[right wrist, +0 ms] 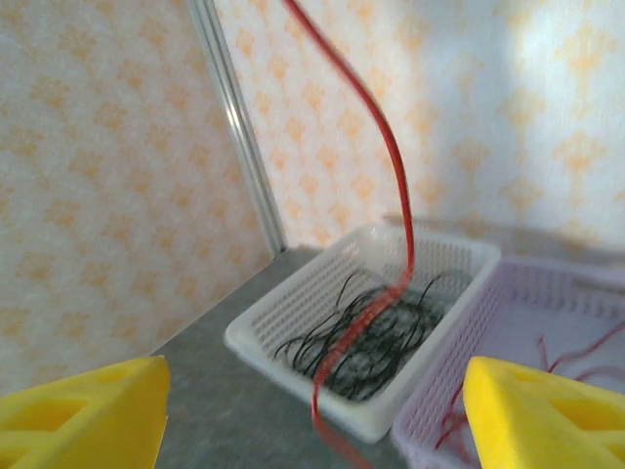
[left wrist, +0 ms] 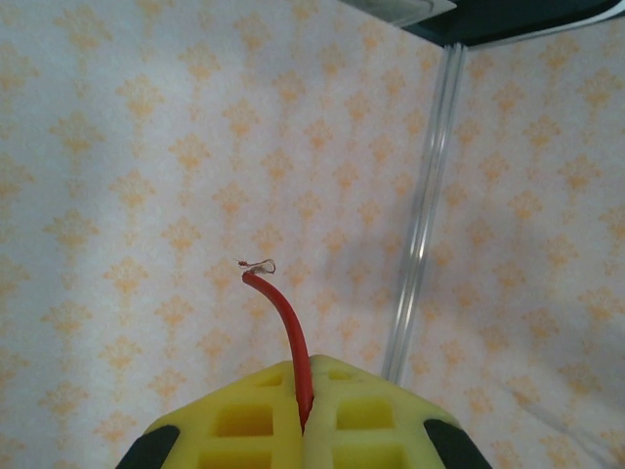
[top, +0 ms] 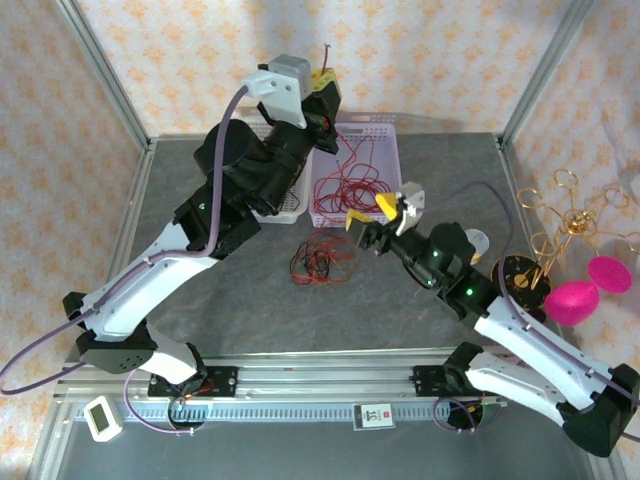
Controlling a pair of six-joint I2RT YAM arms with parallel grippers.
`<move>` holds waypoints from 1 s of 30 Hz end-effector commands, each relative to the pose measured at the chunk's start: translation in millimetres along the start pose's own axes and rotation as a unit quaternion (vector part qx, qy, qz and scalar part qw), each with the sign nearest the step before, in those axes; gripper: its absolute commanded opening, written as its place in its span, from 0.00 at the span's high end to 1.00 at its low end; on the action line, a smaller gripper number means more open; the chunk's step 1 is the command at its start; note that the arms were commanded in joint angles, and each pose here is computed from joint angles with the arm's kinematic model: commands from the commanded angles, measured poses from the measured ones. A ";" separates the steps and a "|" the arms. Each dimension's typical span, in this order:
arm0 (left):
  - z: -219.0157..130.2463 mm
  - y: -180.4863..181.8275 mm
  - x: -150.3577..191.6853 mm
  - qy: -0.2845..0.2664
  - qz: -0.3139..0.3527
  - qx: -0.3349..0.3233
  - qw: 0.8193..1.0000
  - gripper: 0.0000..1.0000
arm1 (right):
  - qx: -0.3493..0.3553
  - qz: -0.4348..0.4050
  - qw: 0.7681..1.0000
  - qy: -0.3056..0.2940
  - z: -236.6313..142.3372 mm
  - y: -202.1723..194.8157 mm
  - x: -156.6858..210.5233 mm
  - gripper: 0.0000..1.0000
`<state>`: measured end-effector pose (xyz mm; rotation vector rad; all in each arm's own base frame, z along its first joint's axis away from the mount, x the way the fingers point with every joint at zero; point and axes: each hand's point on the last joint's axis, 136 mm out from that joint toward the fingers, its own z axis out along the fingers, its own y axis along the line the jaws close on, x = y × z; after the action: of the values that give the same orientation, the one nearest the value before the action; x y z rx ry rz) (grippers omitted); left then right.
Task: Untangle the cables
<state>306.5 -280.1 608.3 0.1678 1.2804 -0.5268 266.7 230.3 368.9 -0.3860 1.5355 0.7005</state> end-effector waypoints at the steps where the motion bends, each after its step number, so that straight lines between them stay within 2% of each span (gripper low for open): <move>1: -1.2 -2.6 16.7 0.023 -0.014 0.013 1.000 1.00 | 0.040 -0.090 0.995 0.003 23.4 -13.4 -19.8 0.24; 5: -5.8 0.9 34.1 0.042 -0.019 0.012 0.999 1.00 | 0.026 -0.129 0.991 0.021 58.4 -19.6 -30.8 0.30; 9: -9.5 7.3 45.1 0.055 -0.018 0.003 0.998 1.00 | 0.031 -0.125 0.991 0.039 84.8 -38.0 -37.5 0.64; 16: -12.6 21.2 54.3 0.059 -0.018 -0.017 0.998 1.00 | 0.021 -0.129 0.991 0.031 83.3 -42.9 -45.9 0.96; 17: -13.0 23.0 55.6 0.059 -0.020 -0.020 0.998 0.89 | 0.024 -0.126 0.991 0.028 82.5 -44.5 -47.7 1.00; 18: -13.4 23.6 57.2 0.060 -0.022 -0.020 0.998 0.66 | 0.030 -0.121 0.992 0.022 82.2 -46.6 -50.5 1.00; 19: -14.4 24.5 59.2 0.061 -0.022 -0.021 0.998 0.50 | 0.039 -0.118 0.992 0.017 82.4 -49.8 -53.5 1.00; 20: -15.7 25.6 62.8 0.064 -0.024 -0.023 0.997 0.41 | 0.052 -0.113 0.992 0.010 83.0 -55.2 -56.9 1.00; 23: -26.0 31.5 78.1 0.077 -0.028 -0.026 0.996 0.34 | 0.094 -0.095 0.991 0.014 92.6 -80.2 -63.2 1.00; 27: -47.1 43.6 111.1 0.108 -0.034 -0.036 0.993 0.28 | 0.133 -0.071 0.986 0.067 124.4 -127.1 -52.0 1.00; 30: -65.9 52.7 136.4 0.139 -0.041 -0.043 0.988 0.19 | 0.144 -0.058 0.982 0.108 150.8 -155.8 -36.1 1.00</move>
<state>305.0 -259.2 462.6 0.1745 1.5606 -0.5132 461.0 206.7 416.6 -0.3556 1.6299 0.3533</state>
